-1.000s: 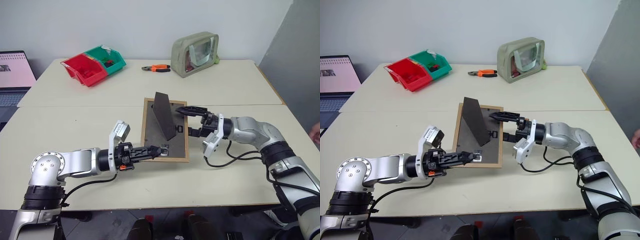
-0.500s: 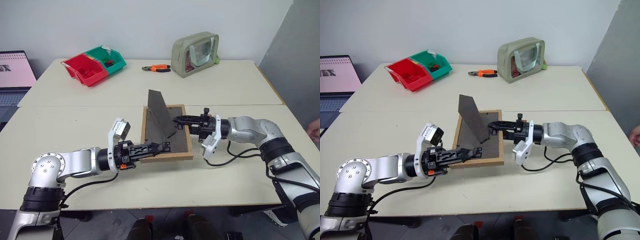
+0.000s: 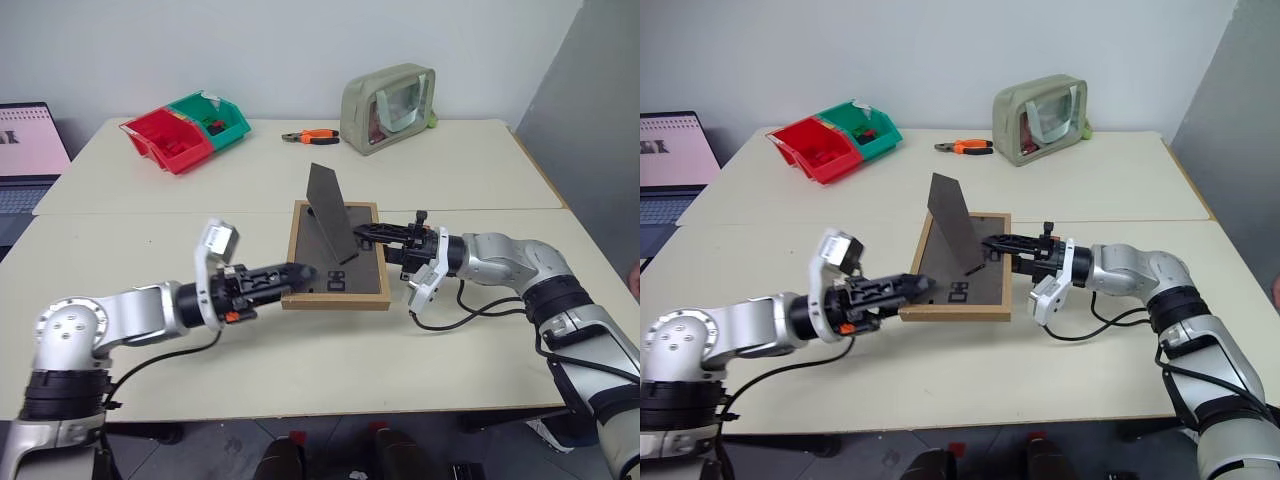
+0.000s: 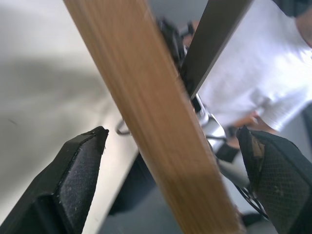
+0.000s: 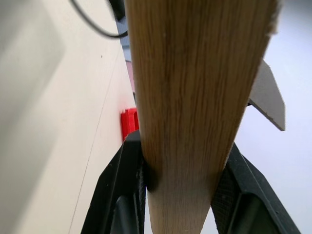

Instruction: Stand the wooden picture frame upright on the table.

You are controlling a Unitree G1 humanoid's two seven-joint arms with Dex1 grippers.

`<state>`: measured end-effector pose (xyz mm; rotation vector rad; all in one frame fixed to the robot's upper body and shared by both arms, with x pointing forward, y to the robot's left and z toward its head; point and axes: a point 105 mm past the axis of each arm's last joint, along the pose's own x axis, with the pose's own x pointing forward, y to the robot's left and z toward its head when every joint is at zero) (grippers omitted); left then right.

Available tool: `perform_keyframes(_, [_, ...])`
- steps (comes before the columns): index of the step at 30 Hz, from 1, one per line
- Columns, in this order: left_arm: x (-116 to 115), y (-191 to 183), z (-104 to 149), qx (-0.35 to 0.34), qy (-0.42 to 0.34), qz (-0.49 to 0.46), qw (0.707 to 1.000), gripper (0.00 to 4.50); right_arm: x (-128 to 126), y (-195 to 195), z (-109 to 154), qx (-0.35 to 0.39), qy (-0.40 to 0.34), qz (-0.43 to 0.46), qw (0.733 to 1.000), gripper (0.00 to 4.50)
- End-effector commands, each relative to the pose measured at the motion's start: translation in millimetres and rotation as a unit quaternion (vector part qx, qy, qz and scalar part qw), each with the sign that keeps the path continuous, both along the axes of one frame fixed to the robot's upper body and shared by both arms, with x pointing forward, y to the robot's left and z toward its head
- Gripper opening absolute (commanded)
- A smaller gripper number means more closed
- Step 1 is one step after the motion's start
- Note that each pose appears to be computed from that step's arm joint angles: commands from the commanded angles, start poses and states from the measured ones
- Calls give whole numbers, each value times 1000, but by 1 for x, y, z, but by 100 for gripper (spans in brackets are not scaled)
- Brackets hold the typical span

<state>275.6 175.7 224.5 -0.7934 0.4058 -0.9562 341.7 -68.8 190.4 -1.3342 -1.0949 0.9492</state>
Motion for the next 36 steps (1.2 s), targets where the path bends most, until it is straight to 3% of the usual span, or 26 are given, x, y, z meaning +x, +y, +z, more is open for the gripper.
perform_keyframes(1, [-8, 34, 26, 47, -55, 100, 992, 450, 18, -11, 9, 61, 60, -50, 995, 130])
perform_keyframes(4, [-20, 31, 3, 134, -54, 117, 983, 450, 36, -4, -6, 94, 202, -84, 971, 130])
perform_keyframes(7, [-20, 30, -14, 198, -68, 152, 966, 450, 47, 9, -7, 139, 347, -72, 924, 130])
perform_keyframes(12, [-19, 25, -11, 284, -148, 178, 931, 450, 52, 41, -4, 171, 580, 5, 796, 130])
perform_keyframes(16, [-23, 21, -27, 364, -188, 159, 898, 450, 47, 62, -9, 153, 697, 52, 699, 130])
perform_keyframes(17, [-23, 22, -30, 369, -191, 159, 895, 450, 47, 64, -11, 151, 711, 54, 685, 130])
perform_keyframes(18, [-23, 24, -34, 372, -191, 168, 893, 450, 49, 67, -16, 159, 741, 54, 650, 130])
perform_keyframes(20, [-22, 28, -40, 379, -192, 176, 888, 450, 49, 71, -24, 167, 775, 52, 607, 130])
perform_keyframes(24, [-23, 34, -47, 391, -197, 183, 880, 450, 52, 70, -52, 164, 784, 1, 599, 130])
perform_keyframes(29, [-24, 38, -54, 401, -198, 184, 875, 450, 51, 67, -60, 163, 790, -3, 591, 130])
perform_keyframes(33, [-21, 31, -54, 395, -205, 168, 879, 450, 46, 62, -66, 143, 787, -3, 600, 130])
perform_keyframes(34, [-20, 30, -54, 394, -207, 164, 880, 450, 44, 60, -69, 135, 786, -5, 604, 200])
perform_keyframes(36, [-15, 32, -51, 393, -211, 161, 881, 450, 43, 51, -76, 128, 782, -17, 609, 243])
